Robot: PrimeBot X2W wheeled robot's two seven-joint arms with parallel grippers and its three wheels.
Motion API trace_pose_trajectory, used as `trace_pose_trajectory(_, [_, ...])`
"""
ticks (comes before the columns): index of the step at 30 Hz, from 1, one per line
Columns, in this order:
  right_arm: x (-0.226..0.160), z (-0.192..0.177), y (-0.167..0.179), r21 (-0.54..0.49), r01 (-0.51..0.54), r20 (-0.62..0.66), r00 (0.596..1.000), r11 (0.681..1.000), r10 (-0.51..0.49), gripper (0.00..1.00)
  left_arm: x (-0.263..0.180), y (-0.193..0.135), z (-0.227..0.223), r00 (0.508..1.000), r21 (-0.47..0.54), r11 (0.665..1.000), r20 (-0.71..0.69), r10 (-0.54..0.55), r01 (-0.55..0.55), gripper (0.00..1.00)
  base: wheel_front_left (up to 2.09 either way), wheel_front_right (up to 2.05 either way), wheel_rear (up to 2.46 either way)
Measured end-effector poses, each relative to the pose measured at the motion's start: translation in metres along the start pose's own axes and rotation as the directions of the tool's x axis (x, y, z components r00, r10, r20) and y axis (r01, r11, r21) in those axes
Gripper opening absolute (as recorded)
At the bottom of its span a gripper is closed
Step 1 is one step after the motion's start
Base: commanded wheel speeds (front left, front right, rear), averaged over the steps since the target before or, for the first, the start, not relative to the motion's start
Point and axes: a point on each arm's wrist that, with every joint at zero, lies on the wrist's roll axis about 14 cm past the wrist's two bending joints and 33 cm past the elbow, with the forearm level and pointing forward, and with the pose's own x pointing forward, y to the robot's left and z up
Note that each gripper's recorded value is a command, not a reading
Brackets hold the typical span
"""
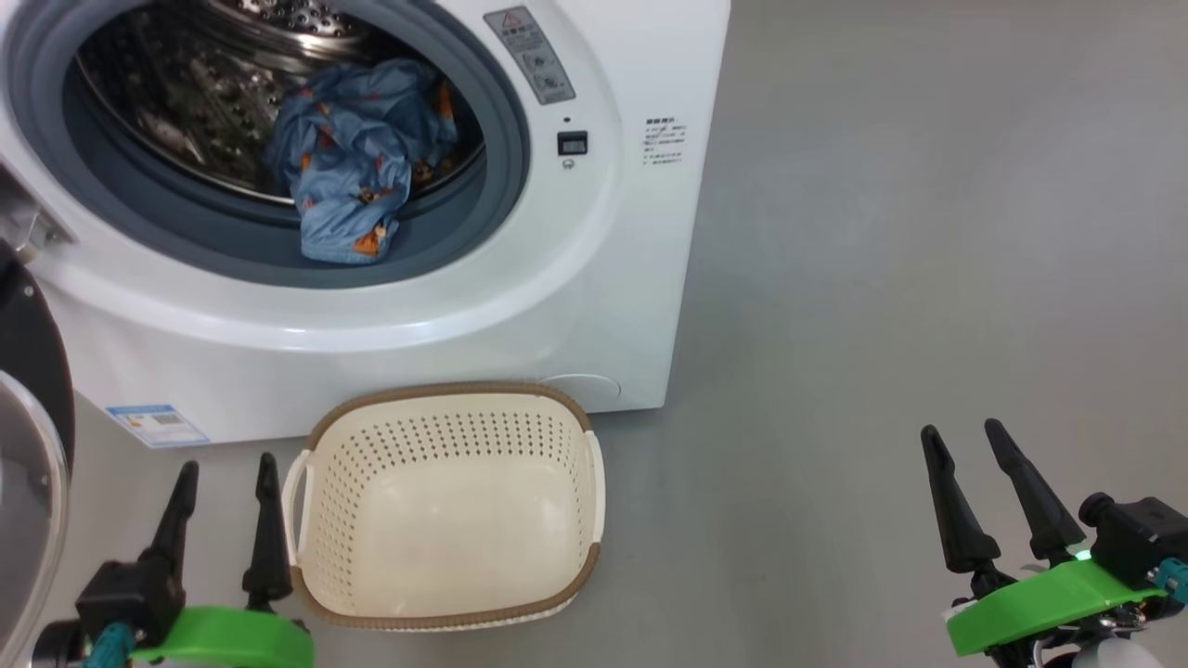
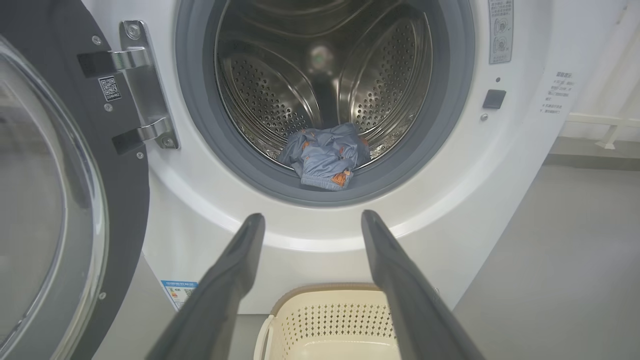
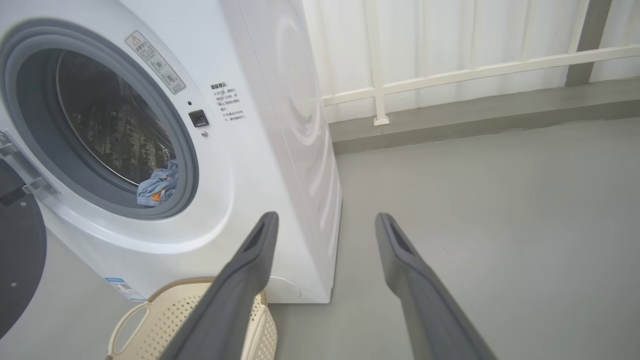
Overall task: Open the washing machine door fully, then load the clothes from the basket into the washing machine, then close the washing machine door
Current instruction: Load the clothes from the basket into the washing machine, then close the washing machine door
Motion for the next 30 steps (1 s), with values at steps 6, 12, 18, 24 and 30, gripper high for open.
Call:
trace_pose_trajectory(6, [-0.010, 0.002, -0.004, -0.002, 0.016, 0.005, 1.000, 1.000, -0.016, 1.00, -0.012, 0.001, 0.000, 1.000, 0.004, 1.000, 0.003, 0.001, -0.001, 1.00, 0.00, 0.00, 0.00])
trace_pose_trajectory(12, [-0.011, 0.003, -0.005, -0.002, 0.018, 0.008, 1.000, 1.000, -0.018, 1.00, -0.014, 0.000, -0.001, 1.000, 0.004, 1.000, 0.000, 0.000, 0.000, 1.00, 0.00, 0.00, 0.00])
trace_pose_trajectory(18, [-0.011, 0.004, -0.006, -0.002, 0.022, 0.011, 1.000, 1.000, -0.022, 1.00, -0.014, 0.000, 0.001, 1.000, 0.004, 1.000, 0.006, -0.001, 0.001, 1.00, 0.00, 0.00, 0.00])
trace_pose_trajectory(24, [-0.011, 0.005, -0.007, -0.002, 0.026, 0.015, 1.000, 1.000, -0.026, 1.00, -0.014, 0.000, 0.002, 1.000, 0.003, 1.000, 0.011, -0.001, 0.001, 1.00, 0.00, 0.00, 0.00])
trace_pose_trajectory(30, [-0.010, 0.006, -0.008, -0.001, 0.027, 0.019, 0.999, 1.000, -0.027, 1.00, -0.014, -0.001, 0.004, 1.000, 0.003, 1.000, 0.015, -0.001, 0.001, 1.00, 0.00, 0.00, 0.00])
